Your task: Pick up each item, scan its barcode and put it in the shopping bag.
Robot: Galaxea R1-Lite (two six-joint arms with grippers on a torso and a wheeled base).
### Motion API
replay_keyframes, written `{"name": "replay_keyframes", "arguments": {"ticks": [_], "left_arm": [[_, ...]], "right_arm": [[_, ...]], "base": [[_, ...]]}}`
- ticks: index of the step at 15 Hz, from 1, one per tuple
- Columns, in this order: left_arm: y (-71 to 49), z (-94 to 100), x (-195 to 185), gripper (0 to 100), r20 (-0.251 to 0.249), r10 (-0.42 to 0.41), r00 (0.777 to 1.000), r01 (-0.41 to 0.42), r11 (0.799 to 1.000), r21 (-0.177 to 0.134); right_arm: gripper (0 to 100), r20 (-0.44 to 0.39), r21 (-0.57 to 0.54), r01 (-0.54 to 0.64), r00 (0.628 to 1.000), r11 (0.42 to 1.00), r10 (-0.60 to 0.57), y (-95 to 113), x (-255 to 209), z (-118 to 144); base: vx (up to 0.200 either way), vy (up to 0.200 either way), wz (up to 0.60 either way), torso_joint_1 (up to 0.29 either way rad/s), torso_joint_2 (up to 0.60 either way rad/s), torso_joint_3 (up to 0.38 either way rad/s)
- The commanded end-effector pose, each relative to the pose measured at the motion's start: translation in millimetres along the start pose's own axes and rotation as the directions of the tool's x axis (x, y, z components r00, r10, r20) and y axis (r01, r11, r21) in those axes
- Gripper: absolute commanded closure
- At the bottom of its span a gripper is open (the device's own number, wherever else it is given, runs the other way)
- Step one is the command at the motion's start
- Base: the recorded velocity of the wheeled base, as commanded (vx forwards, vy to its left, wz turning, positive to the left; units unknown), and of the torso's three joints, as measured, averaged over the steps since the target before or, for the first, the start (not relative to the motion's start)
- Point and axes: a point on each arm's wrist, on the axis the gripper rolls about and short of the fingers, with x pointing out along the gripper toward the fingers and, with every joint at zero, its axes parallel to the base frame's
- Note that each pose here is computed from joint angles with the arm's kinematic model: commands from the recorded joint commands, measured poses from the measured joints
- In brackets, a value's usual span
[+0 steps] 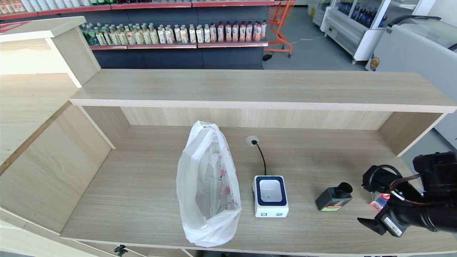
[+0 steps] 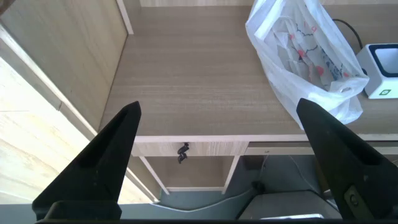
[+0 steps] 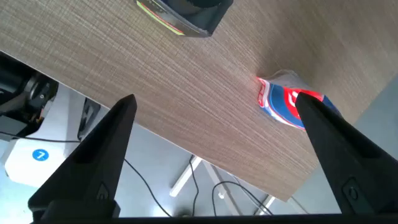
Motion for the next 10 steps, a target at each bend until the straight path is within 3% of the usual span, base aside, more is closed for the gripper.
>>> {"name": "replay_keyframes", "arguments": {"ticks": [1,5,10], "left_arm": [[0.0,0.0,-0.1,0,0.0,0.0,1.0,0.0,1.0,0.0],[0.0,0.0,-0.1,0,0.0,0.0,1.0,0.0,1.0,0.0],[0.0,0.0,-0.1,0,0.0,0.0,1.0,0.0,1.0,0.0]], "right_arm": [[0,-0.006,-0.001,-0.071,0.997,0.997,0.071,3.8,21.7,-2.0],[0,-0.003,-0.001,-0.095,0.995,0.995,0.095,5.7,48.2,-2.8],[0,0.064,-0.016,-0.129,0.989,0.992,0.129,1.1,73.0,12.5]], "base": [[0.0,0.0,0.0,0.0,0.0,0.0],[0.0,0.0,0.0,0.0,0.0,0.0],[0.0,0.0,0.0,0.0,0.0,0.0]]}}
